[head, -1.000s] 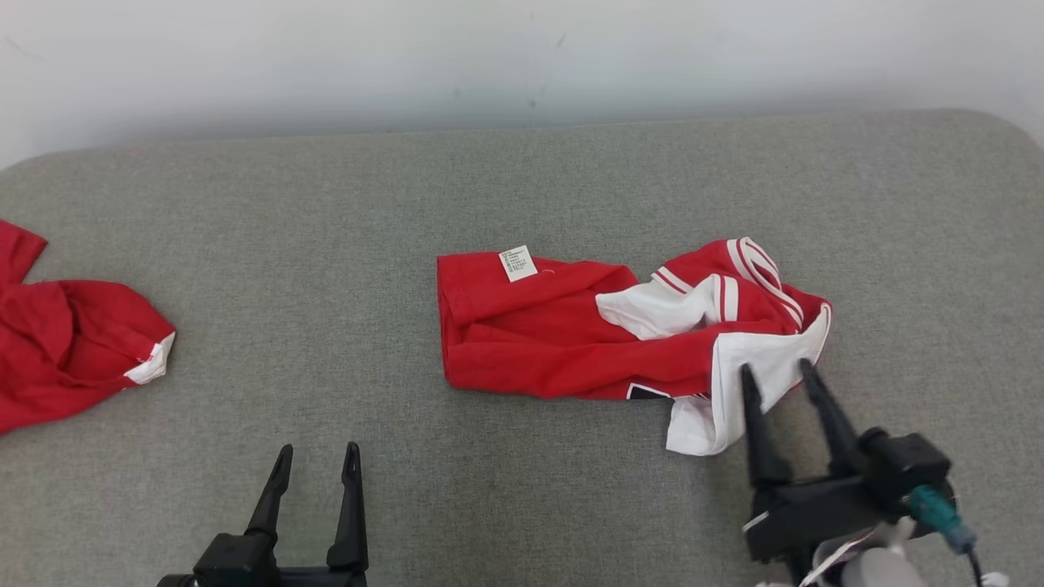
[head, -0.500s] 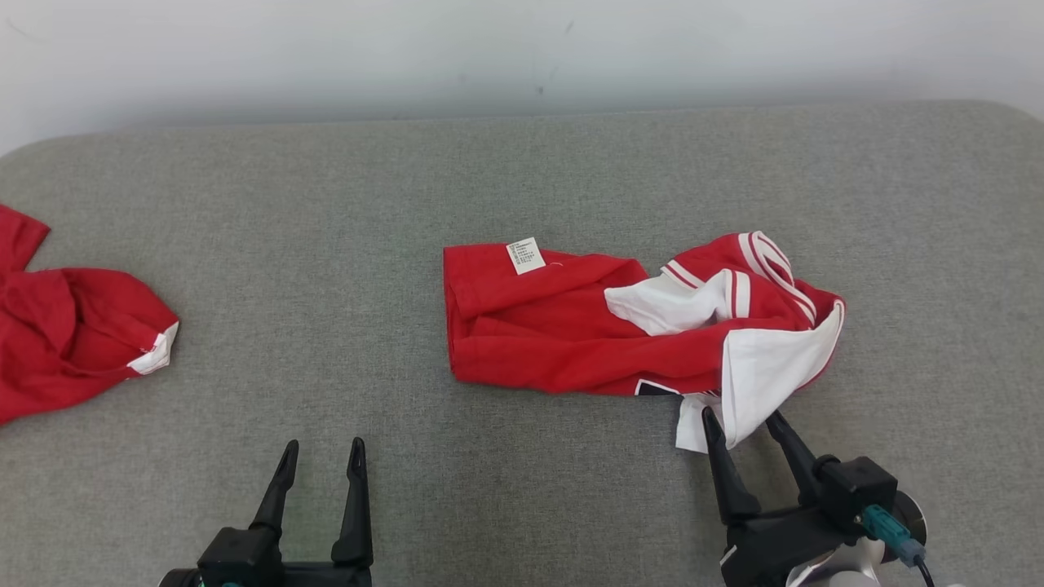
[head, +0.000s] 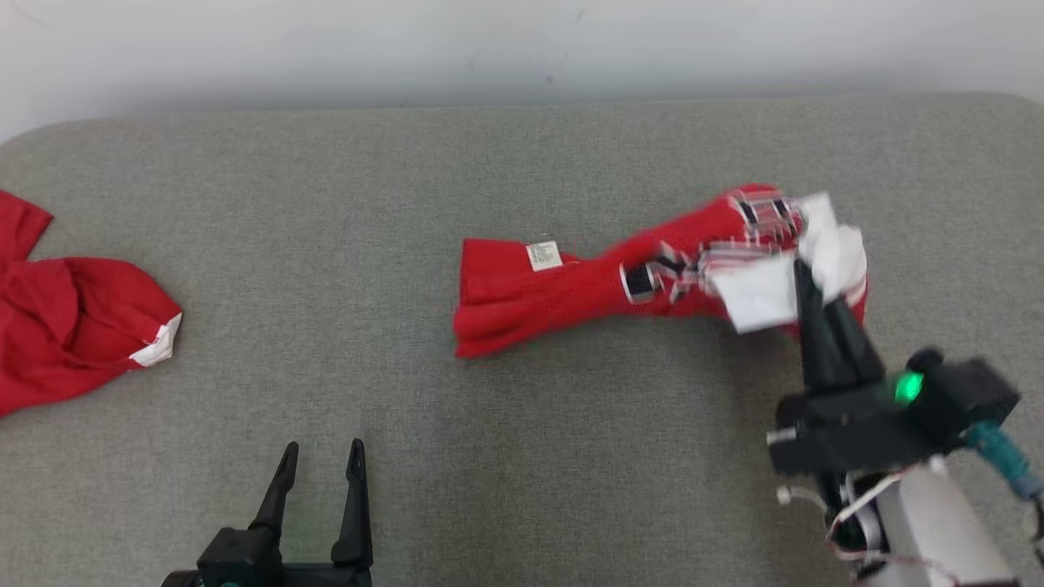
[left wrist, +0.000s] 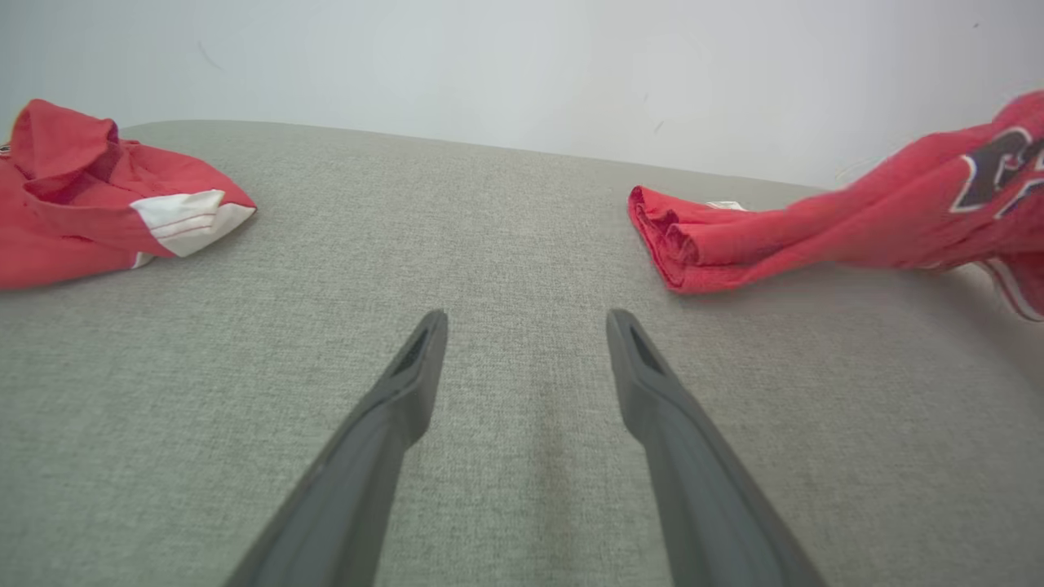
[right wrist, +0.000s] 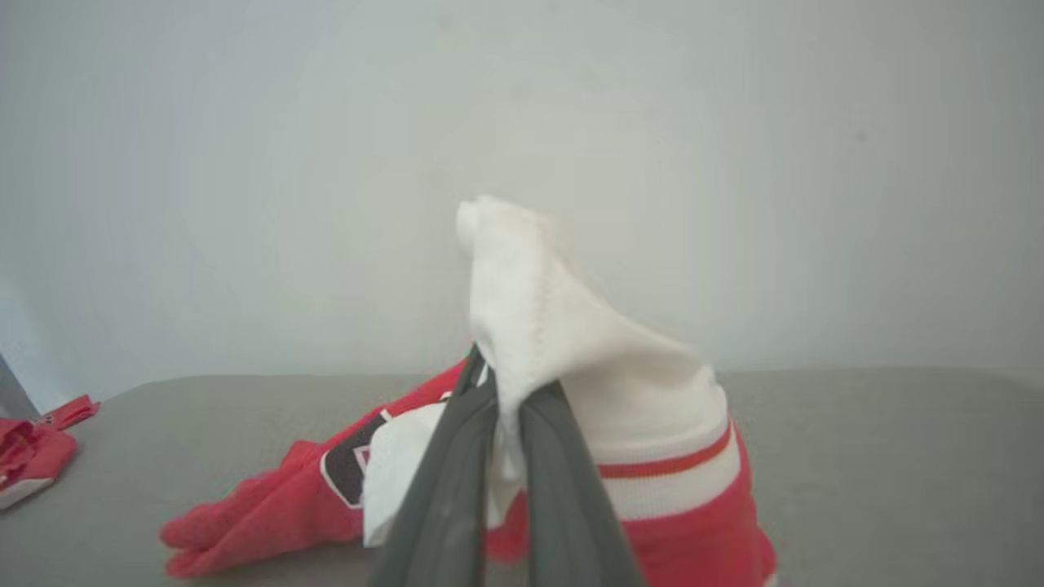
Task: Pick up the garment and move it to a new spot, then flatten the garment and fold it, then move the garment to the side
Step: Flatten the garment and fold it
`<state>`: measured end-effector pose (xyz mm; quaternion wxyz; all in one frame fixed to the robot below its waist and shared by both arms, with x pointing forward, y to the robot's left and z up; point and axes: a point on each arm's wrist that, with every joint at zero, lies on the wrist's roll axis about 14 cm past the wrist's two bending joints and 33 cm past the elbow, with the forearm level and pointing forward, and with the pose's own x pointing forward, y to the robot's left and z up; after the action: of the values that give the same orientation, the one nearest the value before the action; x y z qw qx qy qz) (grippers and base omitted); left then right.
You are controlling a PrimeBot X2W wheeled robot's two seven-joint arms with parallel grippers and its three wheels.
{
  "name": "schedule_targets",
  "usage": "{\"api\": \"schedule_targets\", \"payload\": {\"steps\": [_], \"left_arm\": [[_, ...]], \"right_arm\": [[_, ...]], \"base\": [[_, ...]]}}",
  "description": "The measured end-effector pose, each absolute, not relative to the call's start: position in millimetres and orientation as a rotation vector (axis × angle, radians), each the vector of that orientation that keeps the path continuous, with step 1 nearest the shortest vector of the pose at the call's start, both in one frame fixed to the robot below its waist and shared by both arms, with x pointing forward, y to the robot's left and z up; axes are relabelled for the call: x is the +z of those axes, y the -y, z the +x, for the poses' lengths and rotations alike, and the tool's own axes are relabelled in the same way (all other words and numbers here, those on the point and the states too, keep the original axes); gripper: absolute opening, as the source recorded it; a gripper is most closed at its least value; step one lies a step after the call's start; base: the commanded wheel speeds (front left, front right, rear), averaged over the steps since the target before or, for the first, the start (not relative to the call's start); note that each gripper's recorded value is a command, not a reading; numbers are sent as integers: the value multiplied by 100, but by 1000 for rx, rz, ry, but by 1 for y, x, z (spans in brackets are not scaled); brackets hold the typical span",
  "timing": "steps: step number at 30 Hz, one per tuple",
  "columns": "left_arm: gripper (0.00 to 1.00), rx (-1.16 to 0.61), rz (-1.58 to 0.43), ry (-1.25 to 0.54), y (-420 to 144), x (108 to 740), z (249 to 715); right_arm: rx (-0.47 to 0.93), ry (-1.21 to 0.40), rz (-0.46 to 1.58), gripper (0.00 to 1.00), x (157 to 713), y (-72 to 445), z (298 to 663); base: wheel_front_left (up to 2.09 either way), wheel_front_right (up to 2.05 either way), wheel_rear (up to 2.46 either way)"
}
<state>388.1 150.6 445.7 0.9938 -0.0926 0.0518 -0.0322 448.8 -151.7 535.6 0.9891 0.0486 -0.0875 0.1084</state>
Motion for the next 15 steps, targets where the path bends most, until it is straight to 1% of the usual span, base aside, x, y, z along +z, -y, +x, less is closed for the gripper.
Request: {"api": "schedule_targets", "payload": {"steps": [3,6,8,13,15], "left_arm": [[100,-76,-188,-105,-147,446,389],[100,-84,-188,-94,-145,450,391],[100,-88,-188,-90,-144,451,390],[100,-74,-187,-82,-150,454,386],[100,-64,-186,-88,-153,452,382]], "right_arm": [[300,331,84,0,591,136,459],[394,446,79,0,636,113,463],[460,503,47,0,659,97,464],[599,637,58,0,715,56,463],[651,668,50,0,730,38,461]], "base": [[0,0,0],[0,0,0],[0,0,0],[0,0,0],[0,0,0]]}}
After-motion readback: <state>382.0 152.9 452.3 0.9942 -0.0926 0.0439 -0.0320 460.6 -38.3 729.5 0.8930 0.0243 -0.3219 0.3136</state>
